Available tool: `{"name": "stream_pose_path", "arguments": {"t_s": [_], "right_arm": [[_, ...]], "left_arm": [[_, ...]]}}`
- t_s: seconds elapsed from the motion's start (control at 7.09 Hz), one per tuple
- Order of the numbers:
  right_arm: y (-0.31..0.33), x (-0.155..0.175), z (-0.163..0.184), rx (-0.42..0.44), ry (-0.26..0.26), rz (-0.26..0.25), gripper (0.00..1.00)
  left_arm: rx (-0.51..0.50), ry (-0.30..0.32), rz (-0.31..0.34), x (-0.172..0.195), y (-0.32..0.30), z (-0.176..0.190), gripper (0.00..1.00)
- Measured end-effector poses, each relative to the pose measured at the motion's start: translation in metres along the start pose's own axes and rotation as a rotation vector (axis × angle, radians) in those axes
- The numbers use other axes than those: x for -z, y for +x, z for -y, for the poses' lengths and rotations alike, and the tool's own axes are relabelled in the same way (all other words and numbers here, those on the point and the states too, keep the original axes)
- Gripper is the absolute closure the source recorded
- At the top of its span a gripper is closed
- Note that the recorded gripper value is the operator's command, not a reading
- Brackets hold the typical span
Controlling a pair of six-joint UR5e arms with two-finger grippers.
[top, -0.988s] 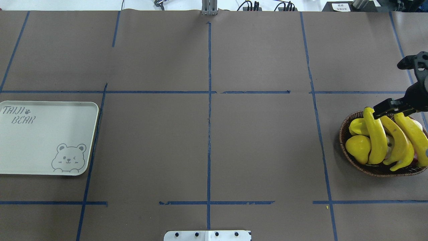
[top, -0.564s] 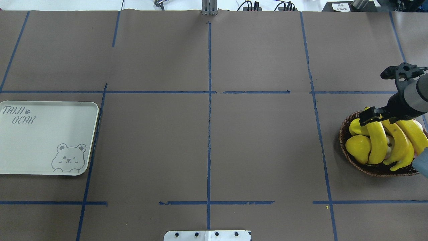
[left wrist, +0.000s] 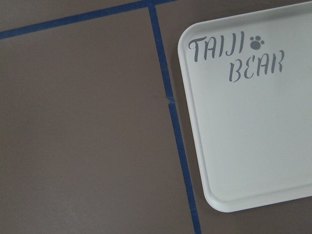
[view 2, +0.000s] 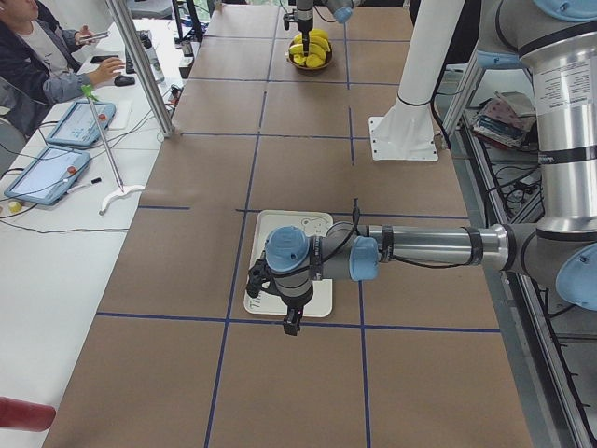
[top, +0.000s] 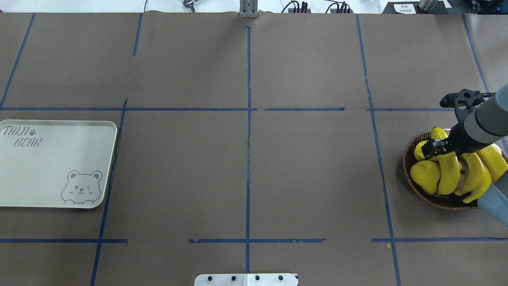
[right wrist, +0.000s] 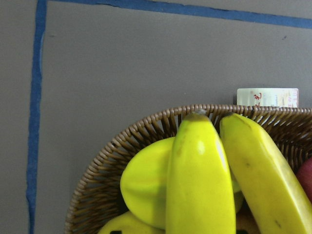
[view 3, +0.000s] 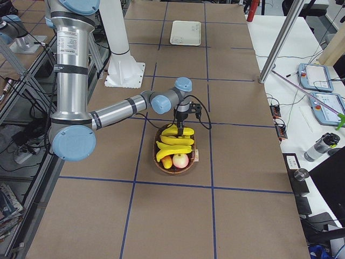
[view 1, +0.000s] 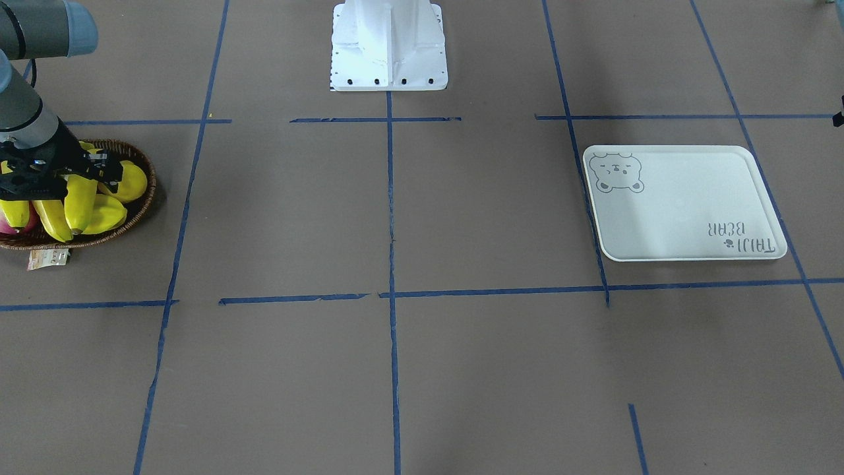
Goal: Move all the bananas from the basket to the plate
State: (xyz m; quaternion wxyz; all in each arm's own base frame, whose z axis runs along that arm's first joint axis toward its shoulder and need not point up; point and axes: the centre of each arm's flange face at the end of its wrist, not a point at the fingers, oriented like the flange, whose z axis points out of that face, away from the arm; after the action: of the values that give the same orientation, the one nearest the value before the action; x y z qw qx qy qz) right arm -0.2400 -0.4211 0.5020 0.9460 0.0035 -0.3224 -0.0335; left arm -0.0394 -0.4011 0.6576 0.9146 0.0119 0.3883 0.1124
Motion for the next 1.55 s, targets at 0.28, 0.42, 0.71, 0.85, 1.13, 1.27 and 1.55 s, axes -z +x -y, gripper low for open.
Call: {"name": "stream_pose_path", "arguments": {"t_s": [0.28,0.42,0.71,0.85,1.13,1.27,1.55], "right_arm": [[-0.002,0.005,0.000,0.000,0.004,0.007,0.96],[-0.001,0.012,-0.001,-0.003,0.010,0.015,0.97],[0.006,0.042,0.000,-0.023,0.034,0.064,0.96],[0.007,0.060,0.001,-0.036,0.039,0.109,0.94],[-0.006,0.080,0.008,-0.086,0.050,0.170,0.94],[-0.030,0.091,0.019,-0.137,0.063,0.204,0.92],[-0.106,0.104,0.042,-0.197,0.074,0.289,0.90]], "left_arm": [[-0.002,-0.002,-0.001,-0.001,0.001,0.000,0.01],[-0.003,-0.004,-0.002,-0.002,0.002,0.001,0.01],[-0.006,-0.004,-0.002,-0.002,0.003,0.001,0.01],[-0.012,0.000,0.000,0.001,0.006,0.003,0.01],[-0.041,0.020,0.004,0.010,0.017,0.015,0.01],[-0.083,0.060,0.012,0.023,0.028,0.035,0.01],[-0.202,0.168,0.019,0.054,0.057,0.096,0.01]]}}
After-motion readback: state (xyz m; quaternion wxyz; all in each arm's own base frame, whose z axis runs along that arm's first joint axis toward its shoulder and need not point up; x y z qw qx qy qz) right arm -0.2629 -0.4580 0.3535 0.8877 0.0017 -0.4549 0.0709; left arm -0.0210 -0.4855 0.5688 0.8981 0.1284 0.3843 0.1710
